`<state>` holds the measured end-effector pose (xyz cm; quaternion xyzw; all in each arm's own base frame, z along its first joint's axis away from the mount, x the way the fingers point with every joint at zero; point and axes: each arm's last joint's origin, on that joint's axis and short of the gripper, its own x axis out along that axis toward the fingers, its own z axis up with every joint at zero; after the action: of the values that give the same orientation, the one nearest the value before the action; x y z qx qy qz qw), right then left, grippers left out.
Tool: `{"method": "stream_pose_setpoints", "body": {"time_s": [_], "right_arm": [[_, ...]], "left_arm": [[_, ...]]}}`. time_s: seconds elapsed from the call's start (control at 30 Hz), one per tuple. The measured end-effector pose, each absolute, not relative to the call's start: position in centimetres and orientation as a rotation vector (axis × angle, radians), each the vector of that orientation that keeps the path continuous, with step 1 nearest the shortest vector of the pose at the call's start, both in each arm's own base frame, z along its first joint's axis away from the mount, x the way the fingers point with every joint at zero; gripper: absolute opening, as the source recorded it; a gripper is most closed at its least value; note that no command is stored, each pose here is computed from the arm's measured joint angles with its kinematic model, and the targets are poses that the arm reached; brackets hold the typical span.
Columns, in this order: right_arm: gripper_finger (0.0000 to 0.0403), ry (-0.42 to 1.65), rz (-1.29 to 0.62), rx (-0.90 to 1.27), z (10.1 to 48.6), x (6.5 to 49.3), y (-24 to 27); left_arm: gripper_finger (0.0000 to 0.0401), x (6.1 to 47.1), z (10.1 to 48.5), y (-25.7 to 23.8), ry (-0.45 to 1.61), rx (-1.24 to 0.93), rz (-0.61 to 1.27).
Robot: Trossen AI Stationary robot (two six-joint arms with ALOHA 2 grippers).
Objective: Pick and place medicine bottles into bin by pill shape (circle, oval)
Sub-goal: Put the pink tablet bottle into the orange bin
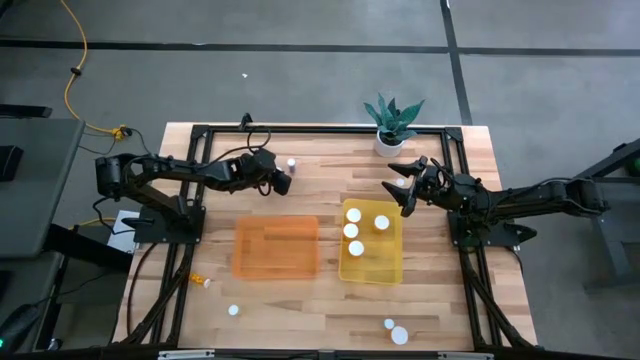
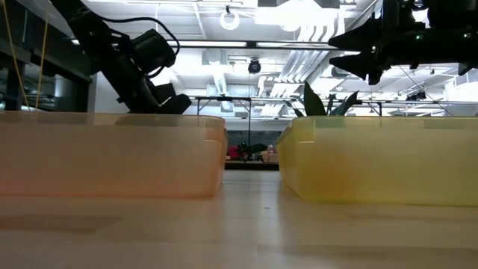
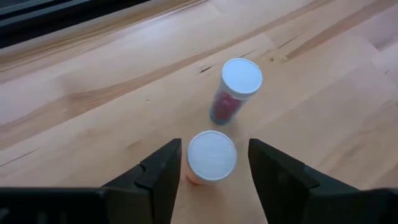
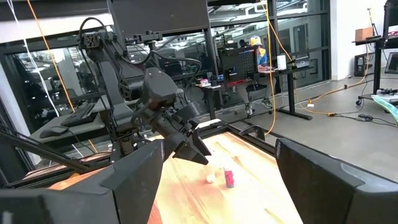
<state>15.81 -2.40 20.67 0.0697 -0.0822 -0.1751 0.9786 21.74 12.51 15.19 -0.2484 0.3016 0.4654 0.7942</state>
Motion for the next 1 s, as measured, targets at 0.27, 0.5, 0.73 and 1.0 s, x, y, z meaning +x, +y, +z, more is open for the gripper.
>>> {"method": "stream_pose_setpoints", "body": {"time_s": [0.27,0.5,0.73,1.0], "right_arm": [[0.0301,-0.166,-0.352,0.14,20.67,15.81,-2.39],[0.0301,-0.166,-0.352,0.14,20.67,15.81,-2.39],[0.0301,-0.166,-0.353,0.14,20.67,15.8,-2.4],[0.0301,-0.166,-0.352,0.14,20.67,15.81,-2.39]], "left_arm": [[0.017,21.78,15.17,12.46,0.67,-0.513,0.967],[0.017,21.76,15.14,12.47,0.682,-0.504,0.951],[0.0169,21.7,15.13,12.5,0.687,-0.486,0.966],[0.0124,21.68,15.16,12.54,0.682,-0.477,0.982]]}}
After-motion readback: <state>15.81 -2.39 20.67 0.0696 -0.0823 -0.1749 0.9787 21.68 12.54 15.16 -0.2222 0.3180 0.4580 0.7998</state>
